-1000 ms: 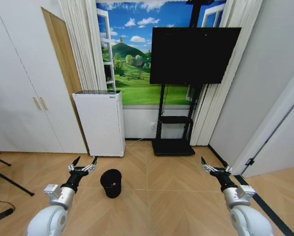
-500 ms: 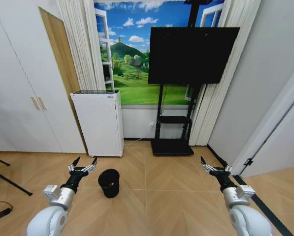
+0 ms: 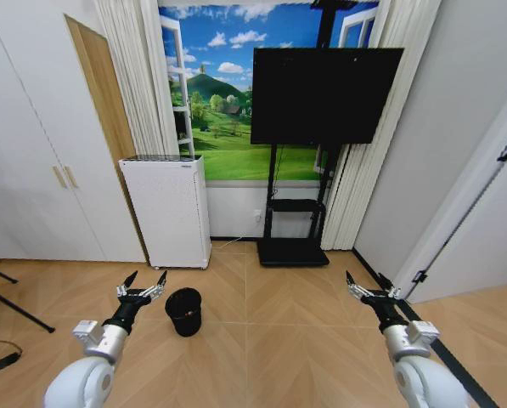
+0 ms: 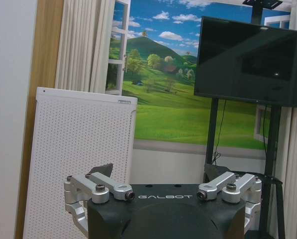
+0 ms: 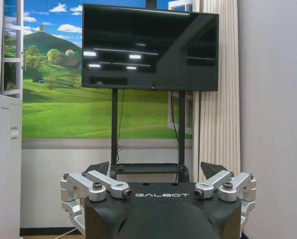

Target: Pick up the trash bin and place the garbage on the floor into it.

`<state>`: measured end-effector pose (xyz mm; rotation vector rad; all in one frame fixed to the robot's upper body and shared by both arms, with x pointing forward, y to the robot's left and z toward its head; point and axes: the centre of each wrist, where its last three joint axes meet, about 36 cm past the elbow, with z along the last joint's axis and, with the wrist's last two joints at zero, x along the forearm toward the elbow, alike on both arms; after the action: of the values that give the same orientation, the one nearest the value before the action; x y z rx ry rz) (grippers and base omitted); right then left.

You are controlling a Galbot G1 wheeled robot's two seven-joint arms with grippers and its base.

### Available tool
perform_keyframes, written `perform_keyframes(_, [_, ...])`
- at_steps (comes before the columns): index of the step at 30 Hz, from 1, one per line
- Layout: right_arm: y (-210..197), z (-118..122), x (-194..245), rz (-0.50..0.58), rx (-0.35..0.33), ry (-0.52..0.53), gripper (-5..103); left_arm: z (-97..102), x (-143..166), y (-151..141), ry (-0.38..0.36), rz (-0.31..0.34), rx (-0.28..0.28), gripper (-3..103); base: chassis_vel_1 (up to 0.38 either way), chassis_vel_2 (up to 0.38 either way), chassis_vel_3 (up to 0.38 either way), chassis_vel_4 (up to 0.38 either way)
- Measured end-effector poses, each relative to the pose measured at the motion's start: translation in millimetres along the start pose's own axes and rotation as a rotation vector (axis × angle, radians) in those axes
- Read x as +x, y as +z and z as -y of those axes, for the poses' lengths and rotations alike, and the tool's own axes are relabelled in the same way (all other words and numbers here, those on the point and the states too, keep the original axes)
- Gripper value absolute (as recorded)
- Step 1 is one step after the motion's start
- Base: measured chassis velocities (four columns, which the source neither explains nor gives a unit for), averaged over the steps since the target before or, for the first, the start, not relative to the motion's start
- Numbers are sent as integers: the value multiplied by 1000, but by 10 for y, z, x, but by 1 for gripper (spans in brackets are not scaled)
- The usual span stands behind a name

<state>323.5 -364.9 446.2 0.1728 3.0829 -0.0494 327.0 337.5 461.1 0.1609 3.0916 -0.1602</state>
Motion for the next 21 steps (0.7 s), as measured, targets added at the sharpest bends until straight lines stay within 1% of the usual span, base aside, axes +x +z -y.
perform_keyframes(21, [7, -53, -44, -1, -3, -7, 100, -9, 4, 0, 1, 2, 8, 100, 120, -115, -117, 114])
